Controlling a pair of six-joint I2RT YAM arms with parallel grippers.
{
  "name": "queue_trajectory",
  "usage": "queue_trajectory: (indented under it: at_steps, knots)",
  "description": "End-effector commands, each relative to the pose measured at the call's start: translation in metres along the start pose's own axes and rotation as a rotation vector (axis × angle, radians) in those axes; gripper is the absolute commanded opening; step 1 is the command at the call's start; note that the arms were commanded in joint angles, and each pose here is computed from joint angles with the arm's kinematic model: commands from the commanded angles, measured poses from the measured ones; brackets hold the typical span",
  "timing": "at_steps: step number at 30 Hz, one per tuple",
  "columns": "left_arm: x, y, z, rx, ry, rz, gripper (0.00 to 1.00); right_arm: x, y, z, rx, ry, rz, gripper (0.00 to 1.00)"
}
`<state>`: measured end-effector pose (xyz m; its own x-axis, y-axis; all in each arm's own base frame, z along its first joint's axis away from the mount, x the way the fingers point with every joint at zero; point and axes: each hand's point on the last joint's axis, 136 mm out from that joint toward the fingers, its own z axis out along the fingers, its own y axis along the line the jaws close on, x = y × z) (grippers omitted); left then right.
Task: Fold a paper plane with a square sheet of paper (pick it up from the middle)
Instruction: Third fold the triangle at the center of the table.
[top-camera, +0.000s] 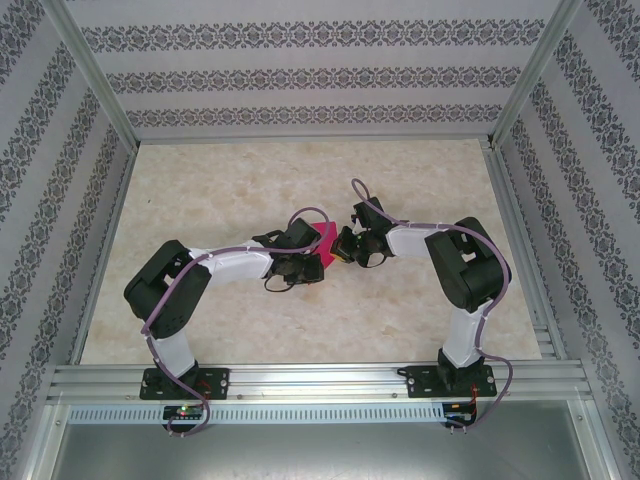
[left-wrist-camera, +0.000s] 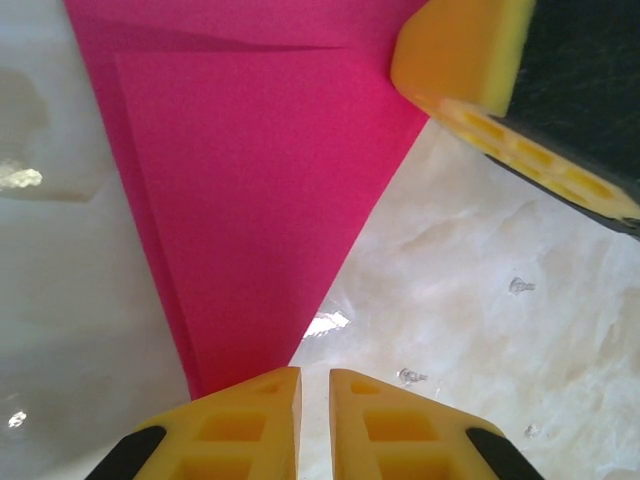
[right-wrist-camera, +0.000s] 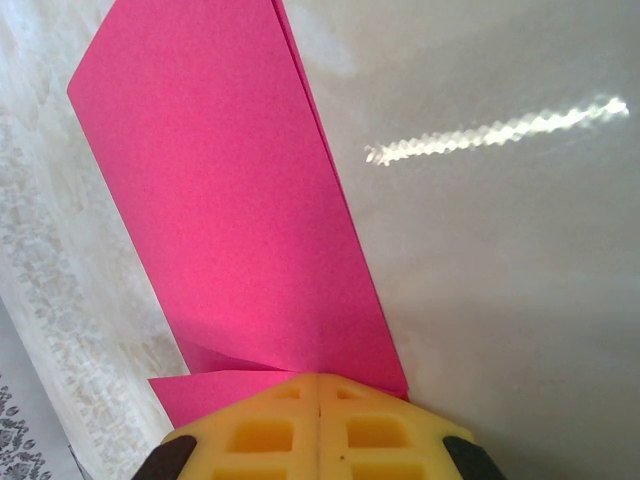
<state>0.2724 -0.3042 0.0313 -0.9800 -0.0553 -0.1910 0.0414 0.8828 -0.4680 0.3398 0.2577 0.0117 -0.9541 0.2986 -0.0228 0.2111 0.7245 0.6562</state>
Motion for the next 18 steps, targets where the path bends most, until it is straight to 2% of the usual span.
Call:
queue_trajectory:
  at_steps: [1, 18]
  knots:
    - [0.004, 0.016, 0.002, -0.058, 0.007, 0.007, 0.16, 0.007, -0.057, 0.012, 0.187, 0.017, 0.067, 0.02]
    - [0.004, 0.038, 0.005, -0.122, -0.002, -0.013, 0.13, 0.010, -0.065, 0.014, 0.211, 0.028, 0.065, 0.01]
